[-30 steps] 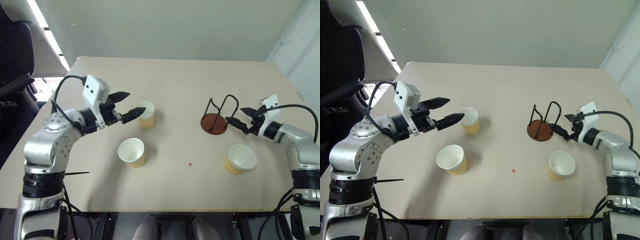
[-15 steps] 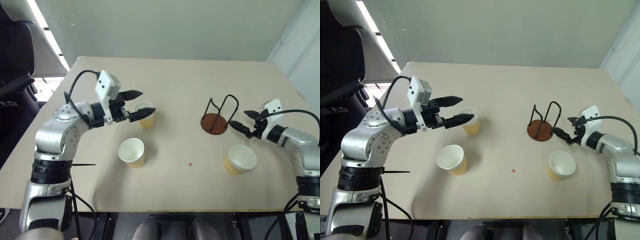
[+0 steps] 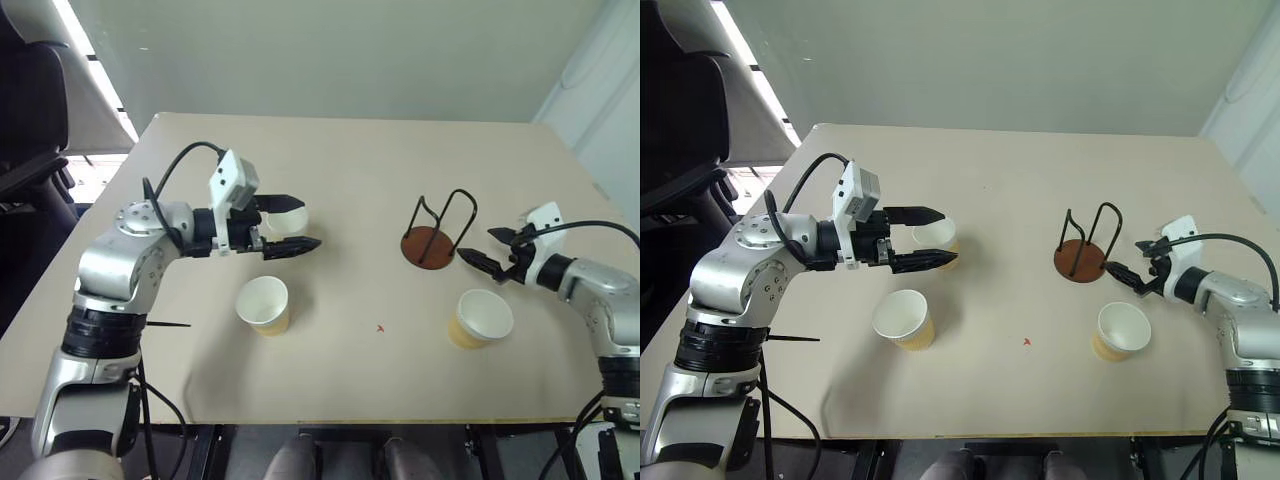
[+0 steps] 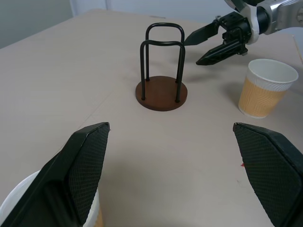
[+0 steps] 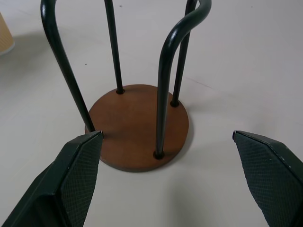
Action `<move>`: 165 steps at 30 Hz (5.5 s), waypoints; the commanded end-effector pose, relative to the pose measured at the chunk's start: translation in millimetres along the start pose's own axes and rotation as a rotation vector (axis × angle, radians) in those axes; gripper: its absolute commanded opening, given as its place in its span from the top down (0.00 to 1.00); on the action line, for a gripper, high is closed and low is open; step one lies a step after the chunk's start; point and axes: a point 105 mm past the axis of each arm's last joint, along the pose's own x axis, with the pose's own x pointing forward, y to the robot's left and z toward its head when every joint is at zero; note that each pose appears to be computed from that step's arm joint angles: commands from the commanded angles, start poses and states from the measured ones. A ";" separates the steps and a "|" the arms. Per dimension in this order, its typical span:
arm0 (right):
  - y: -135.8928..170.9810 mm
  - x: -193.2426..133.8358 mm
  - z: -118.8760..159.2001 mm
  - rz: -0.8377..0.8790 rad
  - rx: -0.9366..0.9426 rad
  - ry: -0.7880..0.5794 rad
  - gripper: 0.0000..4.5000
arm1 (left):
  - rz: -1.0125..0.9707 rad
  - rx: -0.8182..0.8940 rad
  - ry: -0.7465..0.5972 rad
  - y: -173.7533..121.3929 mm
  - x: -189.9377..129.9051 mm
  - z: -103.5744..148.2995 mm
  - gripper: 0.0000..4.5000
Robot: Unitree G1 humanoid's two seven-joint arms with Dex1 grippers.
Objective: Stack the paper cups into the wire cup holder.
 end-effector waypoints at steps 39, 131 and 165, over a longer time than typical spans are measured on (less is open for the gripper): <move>52.3 4.3 39.6 0.289 -0.102 -0.019 0.99 | -0.249 0.040 0.107 -40.7 -12.3 9.3 0.00; 119.6 -92.0 33.3 0.507 -0.410 0.282 0.00 | -0.448 0.072 0.209 -81.4 -14.3 -4.2 0.00; 108.1 -81.2 3.5 0.565 -0.531 0.386 0.99 | -0.339 0.123 0.194 -60.1 -21.3 8.3 0.00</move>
